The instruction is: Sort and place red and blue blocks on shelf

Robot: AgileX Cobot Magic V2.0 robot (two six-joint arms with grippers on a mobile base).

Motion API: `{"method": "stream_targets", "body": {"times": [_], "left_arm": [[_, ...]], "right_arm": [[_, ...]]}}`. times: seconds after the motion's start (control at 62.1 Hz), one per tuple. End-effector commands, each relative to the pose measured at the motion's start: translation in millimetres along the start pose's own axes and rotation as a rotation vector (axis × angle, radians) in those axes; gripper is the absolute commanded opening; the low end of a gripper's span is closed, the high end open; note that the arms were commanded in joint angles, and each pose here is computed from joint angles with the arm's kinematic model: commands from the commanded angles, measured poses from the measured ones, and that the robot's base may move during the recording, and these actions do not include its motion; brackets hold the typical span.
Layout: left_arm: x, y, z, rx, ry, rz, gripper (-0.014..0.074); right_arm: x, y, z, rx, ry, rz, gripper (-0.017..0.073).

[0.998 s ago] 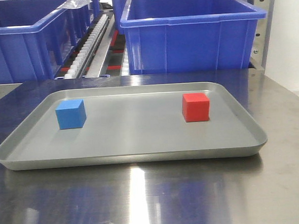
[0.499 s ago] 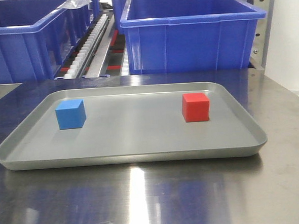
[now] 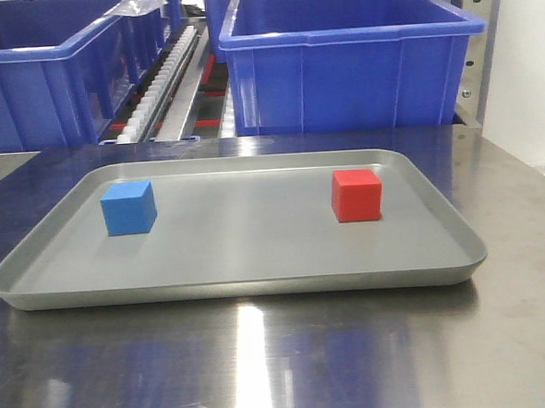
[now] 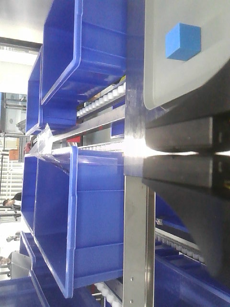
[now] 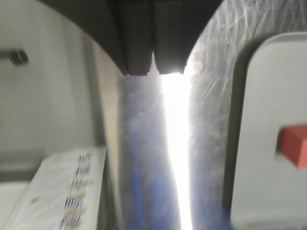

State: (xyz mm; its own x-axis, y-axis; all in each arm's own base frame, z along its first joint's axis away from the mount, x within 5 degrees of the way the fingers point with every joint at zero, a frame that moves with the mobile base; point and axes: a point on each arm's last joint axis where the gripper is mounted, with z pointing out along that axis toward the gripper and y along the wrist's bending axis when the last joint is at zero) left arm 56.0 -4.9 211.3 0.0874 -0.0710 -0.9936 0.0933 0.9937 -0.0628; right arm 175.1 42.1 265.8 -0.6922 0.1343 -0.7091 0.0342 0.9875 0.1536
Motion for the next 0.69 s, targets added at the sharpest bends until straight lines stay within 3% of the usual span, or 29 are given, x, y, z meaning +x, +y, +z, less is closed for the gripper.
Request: {"method": "stream_targets", "body": {"times": [0.0, 0.097, 0.29, 0.676], "left_arm": [[6.5, 1.2, -1.0, -0.004, -0.056, -0.005, 0.0125], [6.5, 1.2, -1.0, -0.004, -0.056, -0.005, 0.0125], [6.5, 1.2, -1.0, -0.004, -0.056, -0.005, 0.0125], [6.5, 1.2, -1.0, -0.004, -0.056, -0.005, 0.0125]], "right_arm": [[-19.8, 15.1, 9.9, -0.009, 0.002, -0.056, 0.01], [-28.7, 29.6, 25.7, 0.001, 0.064, -0.101, 0.0227], [-45.0, 61.6, 53.3, -0.015, 0.127, -0.148, 0.0626], [-95.1, 122.8, 70.2, -0.04, 0.221, -0.026, 0.0608]]}}
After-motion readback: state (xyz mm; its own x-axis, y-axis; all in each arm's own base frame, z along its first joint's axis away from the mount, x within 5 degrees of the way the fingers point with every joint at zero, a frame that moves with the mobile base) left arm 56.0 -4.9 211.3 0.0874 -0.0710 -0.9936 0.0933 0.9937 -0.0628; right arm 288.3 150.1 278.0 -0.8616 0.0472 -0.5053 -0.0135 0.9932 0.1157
